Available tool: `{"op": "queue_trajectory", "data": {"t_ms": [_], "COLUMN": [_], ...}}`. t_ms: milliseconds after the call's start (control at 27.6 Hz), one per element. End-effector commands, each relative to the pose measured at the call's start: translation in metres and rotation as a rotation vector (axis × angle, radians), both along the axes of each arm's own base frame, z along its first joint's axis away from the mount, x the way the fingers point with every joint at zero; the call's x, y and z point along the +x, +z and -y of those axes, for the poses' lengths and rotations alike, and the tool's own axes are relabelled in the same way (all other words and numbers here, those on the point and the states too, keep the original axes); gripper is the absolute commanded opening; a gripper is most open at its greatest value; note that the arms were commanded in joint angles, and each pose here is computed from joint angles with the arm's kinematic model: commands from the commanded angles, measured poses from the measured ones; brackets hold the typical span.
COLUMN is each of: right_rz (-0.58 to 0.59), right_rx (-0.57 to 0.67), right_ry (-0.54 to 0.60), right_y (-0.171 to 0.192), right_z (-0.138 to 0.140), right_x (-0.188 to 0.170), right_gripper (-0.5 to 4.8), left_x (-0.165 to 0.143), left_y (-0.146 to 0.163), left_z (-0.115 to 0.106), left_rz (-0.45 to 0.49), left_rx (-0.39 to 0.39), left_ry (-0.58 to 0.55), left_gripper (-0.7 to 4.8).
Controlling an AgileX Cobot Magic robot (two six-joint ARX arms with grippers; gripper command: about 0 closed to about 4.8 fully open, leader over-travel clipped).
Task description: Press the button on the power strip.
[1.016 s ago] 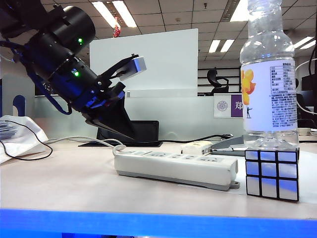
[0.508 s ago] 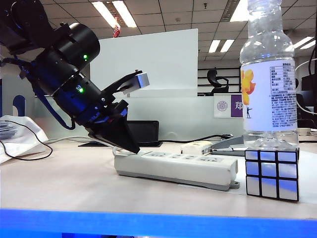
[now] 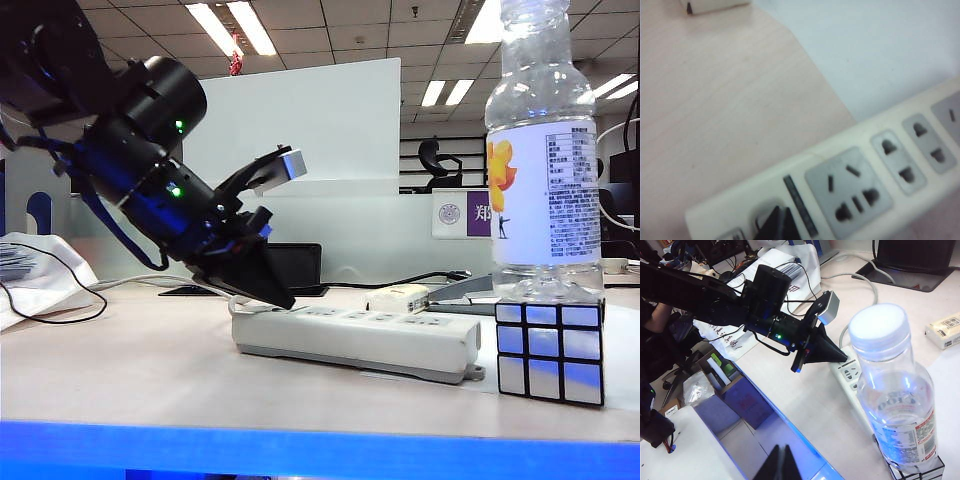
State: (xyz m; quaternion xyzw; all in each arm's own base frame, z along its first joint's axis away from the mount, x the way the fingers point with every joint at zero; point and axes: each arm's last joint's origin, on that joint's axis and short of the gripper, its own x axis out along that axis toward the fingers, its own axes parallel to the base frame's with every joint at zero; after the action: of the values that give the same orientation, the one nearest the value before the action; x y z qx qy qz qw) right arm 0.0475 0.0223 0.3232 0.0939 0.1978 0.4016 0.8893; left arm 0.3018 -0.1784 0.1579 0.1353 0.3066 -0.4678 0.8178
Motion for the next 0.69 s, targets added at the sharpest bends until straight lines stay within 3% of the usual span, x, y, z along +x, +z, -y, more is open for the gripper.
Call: {"op": "queue_trajectory", "data": {"t_ms": [36,689], "right_rz": [0.039,0.058], "right_rx": [-0.003,-0.009], "right_ry": [0.002,0.001], "right_y": [0.004,0.004], "right_z": [0.0,0.0], "right_x": [0.001,0.001], "right_gripper": [0.0,0.0], "left_x": [-0.002,-0.011], "left_y": [-0.016,-0.023], "left_z": [-0.001,-0.005], "left_rz": [-0.068,-0.155], "left_rx": [0.049,0.124], "left_ry": [-0.001,-0.039], "left_gripper": [-0.05,-0.05]}}
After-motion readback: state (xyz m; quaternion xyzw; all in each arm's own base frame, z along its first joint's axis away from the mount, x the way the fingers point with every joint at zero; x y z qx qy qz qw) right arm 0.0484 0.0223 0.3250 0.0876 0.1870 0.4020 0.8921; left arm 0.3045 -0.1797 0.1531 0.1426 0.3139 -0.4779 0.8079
